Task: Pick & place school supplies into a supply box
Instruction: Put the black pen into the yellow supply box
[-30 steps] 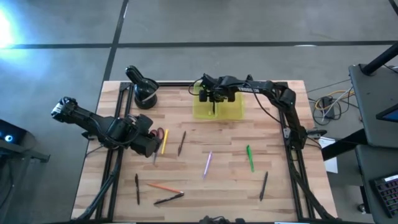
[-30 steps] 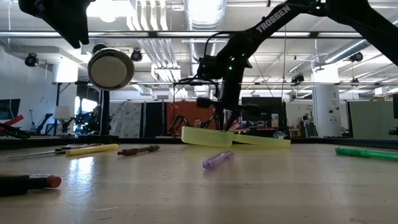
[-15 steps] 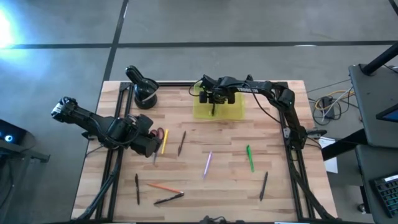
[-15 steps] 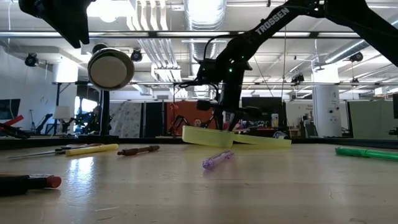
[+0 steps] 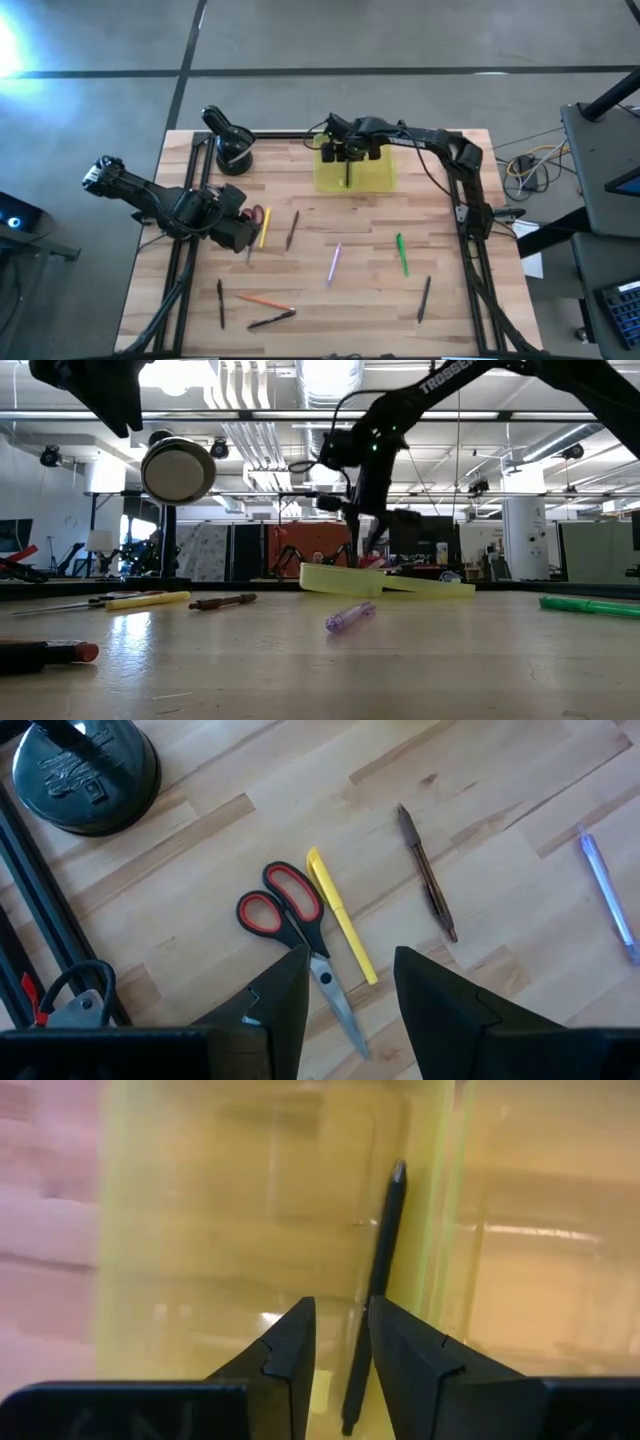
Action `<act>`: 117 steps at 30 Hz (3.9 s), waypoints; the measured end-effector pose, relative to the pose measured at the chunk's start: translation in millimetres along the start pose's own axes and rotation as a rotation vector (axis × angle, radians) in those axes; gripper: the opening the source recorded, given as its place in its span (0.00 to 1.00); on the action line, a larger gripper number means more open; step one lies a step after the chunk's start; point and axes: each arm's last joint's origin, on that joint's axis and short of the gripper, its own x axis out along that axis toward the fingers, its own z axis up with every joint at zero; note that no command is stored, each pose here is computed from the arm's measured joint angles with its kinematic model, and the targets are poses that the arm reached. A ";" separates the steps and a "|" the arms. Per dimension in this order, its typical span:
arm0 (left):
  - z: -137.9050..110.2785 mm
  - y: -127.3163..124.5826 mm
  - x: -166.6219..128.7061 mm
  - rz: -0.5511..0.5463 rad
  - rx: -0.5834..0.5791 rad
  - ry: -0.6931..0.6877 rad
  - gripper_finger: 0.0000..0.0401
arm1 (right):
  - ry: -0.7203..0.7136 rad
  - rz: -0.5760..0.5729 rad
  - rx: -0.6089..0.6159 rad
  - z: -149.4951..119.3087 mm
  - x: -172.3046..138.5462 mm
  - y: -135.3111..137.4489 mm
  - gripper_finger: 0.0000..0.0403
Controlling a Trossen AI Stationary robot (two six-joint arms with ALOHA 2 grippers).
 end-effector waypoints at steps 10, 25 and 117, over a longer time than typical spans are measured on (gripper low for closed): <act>0.0 -1.7 0.3 -0.017 -0.010 0.003 0.33 | -0.113 0.161 -0.249 -18.2 -85.6 6.9 0.22; -32.8 -12.1 10.5 -0.125 0.087 0.239 0.33 | -0.085 0.595 -0.778 -105.2 -216.3 -20.9 0.18; -7.5 -40.8 -25.9 -0.280 0.801 -0.484 0.02 | 0.078 0.844 -0.596 -174.5 -220.3 -126.0 0.15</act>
